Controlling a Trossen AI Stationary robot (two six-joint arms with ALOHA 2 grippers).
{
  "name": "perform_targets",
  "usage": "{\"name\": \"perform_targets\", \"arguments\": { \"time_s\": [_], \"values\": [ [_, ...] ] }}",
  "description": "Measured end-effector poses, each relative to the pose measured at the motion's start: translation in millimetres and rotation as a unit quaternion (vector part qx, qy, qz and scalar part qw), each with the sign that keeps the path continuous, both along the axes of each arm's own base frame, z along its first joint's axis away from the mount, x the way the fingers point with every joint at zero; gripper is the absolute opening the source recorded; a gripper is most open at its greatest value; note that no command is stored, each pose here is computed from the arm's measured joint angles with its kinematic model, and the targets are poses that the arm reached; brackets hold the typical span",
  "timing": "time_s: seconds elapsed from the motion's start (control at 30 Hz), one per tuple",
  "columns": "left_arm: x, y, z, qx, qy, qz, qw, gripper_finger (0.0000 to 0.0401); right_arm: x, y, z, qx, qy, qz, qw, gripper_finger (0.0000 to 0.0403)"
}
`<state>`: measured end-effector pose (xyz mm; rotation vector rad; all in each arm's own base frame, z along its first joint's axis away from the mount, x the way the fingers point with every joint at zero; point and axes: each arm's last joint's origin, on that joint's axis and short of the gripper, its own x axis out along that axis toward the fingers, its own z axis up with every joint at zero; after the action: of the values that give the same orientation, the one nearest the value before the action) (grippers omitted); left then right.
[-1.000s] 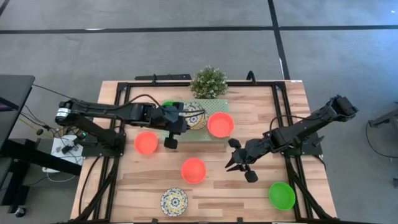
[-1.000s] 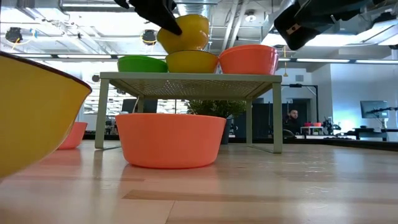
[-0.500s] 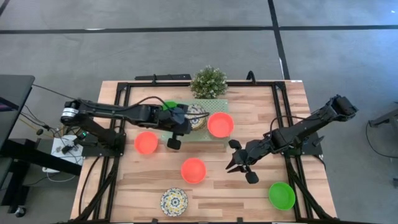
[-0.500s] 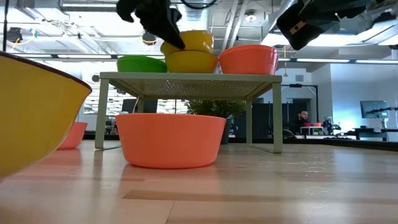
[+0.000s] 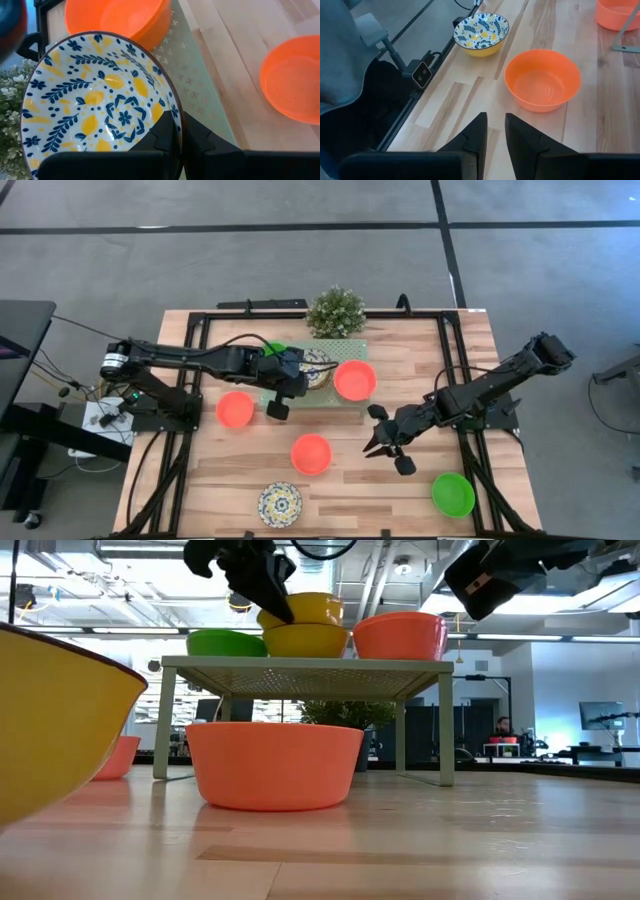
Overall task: Pick & Place Mini bowls
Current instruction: Stack the yellow patterned bowl on the yellow patterned bowl on the shelf, then adjust the orange stacked bowls on the shelf
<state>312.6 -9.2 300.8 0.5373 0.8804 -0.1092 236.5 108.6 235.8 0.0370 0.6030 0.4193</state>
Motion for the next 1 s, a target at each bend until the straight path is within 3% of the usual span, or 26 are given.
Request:
{"name": "perform_targets", "arguments": {
  "time_s": [0.2, 0.53, 1.0],
  "values": [
    [-0.2, 1.9, 0.5, 0.000, -0.001, 0.004, 1.000, 0.0019, -0.1, 0.0, -0.1, 0.000, 0.000, 0.000, 1.000, 0.0064],
    [4.9, 2.0, -3.2, -0.002, -0.004, 0.011, 1.000, 0.0068, 0.0, -0.1, -0.1, -0.001, 0.000, 0.000, 1.000, 0.0064],
    [7.3, -9.8, 11.3, -0.002, -0.074, 0.013, 0.997, 0.0103, 0.0, -0.1, -0.1, -0.002, 0.000, 0.001, 1.000, 0.0064]
  ]
}}
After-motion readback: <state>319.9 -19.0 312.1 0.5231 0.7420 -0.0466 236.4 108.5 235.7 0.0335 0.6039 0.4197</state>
